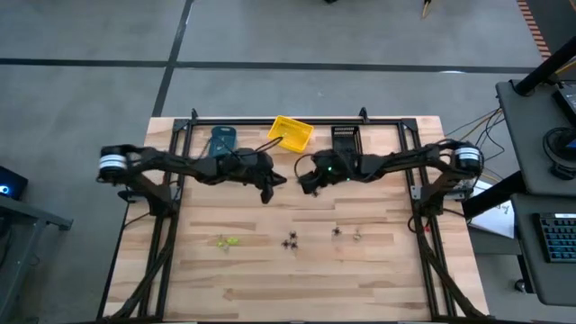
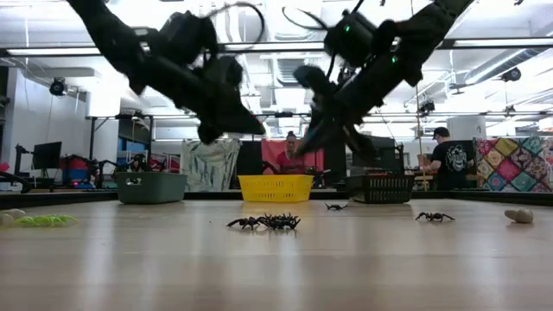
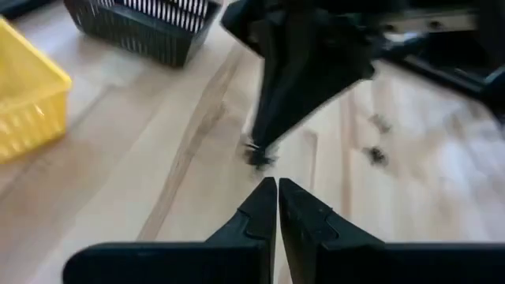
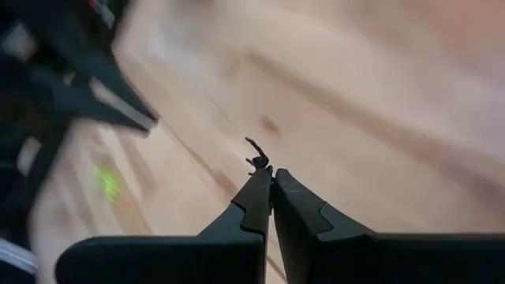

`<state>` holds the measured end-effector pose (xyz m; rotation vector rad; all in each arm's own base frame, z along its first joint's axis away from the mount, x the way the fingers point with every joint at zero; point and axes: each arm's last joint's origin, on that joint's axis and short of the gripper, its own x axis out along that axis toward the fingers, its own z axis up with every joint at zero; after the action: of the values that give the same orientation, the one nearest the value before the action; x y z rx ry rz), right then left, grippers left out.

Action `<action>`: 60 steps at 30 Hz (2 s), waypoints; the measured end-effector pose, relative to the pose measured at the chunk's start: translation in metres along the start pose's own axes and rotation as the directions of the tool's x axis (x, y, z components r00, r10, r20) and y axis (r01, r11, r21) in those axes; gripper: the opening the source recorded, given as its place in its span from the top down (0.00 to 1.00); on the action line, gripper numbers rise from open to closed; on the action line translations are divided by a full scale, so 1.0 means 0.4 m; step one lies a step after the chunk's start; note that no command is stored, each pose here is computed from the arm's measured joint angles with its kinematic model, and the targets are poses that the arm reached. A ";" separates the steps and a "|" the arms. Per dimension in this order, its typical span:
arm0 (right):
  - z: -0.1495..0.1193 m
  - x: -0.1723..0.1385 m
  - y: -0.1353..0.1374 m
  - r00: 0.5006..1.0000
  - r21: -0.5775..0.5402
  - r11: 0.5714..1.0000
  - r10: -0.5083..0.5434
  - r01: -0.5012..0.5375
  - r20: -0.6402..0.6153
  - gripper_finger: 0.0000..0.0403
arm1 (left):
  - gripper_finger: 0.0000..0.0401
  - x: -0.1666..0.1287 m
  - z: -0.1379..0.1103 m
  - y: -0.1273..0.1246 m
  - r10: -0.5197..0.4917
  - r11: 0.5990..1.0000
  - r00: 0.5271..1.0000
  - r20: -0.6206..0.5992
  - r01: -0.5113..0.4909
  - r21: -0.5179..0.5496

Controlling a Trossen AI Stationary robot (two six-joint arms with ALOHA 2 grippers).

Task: Sort Halloween decoration
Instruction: Put the black spider toy into the black bin, then put the gray skull toy into the blue bin

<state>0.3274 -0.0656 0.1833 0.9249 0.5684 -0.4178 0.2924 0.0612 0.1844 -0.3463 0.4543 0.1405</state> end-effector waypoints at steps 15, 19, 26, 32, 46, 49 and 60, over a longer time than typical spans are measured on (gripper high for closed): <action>0.143 -0.227 -0.163 0.885 0.126 0.893 -0.447 0.433 0.127 0.98 | 1.00 -0.169 0.098 -0.044 0.052 0.998 0.982 0.179 -0.056 0.013; 0.163 -0.244 -0.231 0.836 0.201 0.829 -0.544 0.521 0.074 0.98 | 1.00 -0.176 0.100 -0.045 0.057 0.998 0.981 0.186 -0.060 0.013; 0.176 -0.224 -0.267 0.824 0.205 0.814 -0.564 0.544 0.053 0.96 | 1.00 -0.168 0.088 -0.041 0.070 0.997 0.988 0.141 -0.067 -0.025; 0.177 -0.223 -0.266 0.826 0.194 0.818 -0.560 0.541 0.059 0.85 | 1.00 -0.168 0.078 -0.038 0.081 0.995 0.992 0.097 -0.074 -0.074; 0.237 -0.253 -0.167 0.953 0.136 0.949 -0.296 0.285 0.063 0.73 | 1.00 -0.180 0.000 -0.046 -0.110 0.932 0.957 -0.267 0.006 -0.362; 0.247 -0.258 -0.119 0.965 0.094 0.966 -0.247 0.240 0.085 0.74 | 1.00 -0.196 -0.041 -0.069 -0.187 0.900 0.885 -0.427 -0.019 -0.435; 0.254 -0.266 -0.022 0.965 -0.044 0.975 -0.210 0.219 0.157 0.79 | 1.00 -0.262 -0.161 -0.222 -0.188 0.970 0.661 -0.726 0.011 -0.241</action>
<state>0.2678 -0.1453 0.2921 0.7683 0.5412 -0.6571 0.1918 -0.0506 0.2038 -0.6509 1.2545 -0.0765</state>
